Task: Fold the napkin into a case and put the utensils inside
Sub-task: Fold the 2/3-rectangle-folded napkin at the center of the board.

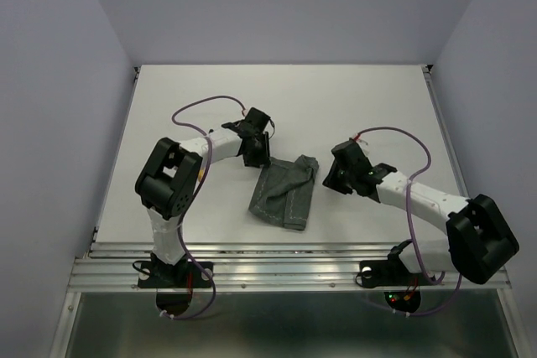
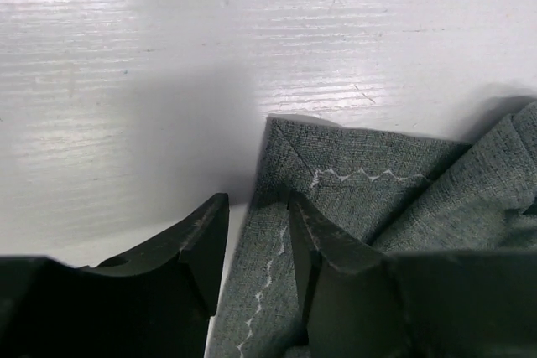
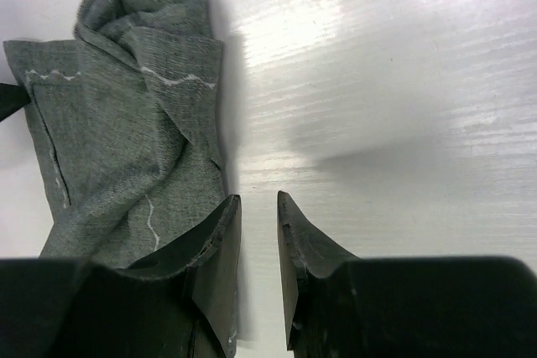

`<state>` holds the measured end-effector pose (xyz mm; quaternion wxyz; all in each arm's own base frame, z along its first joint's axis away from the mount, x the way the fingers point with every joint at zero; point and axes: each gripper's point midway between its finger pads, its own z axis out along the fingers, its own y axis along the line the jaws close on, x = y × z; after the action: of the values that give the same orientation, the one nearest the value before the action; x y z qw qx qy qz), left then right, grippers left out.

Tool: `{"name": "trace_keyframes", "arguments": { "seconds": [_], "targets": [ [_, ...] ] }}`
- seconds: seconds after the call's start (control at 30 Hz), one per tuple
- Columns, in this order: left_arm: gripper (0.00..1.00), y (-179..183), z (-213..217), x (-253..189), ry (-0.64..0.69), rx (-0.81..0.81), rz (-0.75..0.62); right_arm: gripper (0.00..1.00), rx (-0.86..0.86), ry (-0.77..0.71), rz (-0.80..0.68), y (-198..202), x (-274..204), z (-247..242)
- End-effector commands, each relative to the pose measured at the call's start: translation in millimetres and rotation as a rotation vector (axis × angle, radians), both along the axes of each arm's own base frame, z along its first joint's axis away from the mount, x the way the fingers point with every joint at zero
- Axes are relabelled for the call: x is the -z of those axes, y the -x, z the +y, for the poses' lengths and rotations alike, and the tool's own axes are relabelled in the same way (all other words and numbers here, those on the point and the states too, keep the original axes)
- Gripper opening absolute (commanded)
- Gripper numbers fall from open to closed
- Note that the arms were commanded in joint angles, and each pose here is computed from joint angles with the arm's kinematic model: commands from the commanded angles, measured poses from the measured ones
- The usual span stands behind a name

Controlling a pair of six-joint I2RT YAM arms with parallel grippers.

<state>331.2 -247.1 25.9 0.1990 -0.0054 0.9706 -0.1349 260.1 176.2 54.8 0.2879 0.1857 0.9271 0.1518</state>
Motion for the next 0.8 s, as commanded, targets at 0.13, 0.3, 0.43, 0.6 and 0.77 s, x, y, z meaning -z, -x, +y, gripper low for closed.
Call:
{"name": "trace_keyframes", "arguments": {
  "seconds": [0.13, 0.3, 0.43, 0.6, 0.77],
  "targets": [
    [0.04, -3, -8, 6, -0.025, 0.029, 0.020, 0.29, -0.132, 0.119, -0.085, -33, -42, 7],
    [0.00, -9, -15, -13, 0.011, 0.042, -0.013, 0.30, -0.270, 0.170, -0.083, -48, -52, 23],
    [0.00, -11, -21, -32, 0.053, 0.054, -0.043, 0.31, -0.304, 0.193, -0.059, -57, -45, 30],
    [0.00, -11, -27, -45, 0.092, 0.070, -0.056, 0.30, -0.304, 0.225, -0.040, -66, -36, 32],
    [0.00, -10, -30, -54, 0.115, 0.077, -0.067, 0.29, -0.327, 0.234, -0.012, -65, -27, 34]
  ]
}}
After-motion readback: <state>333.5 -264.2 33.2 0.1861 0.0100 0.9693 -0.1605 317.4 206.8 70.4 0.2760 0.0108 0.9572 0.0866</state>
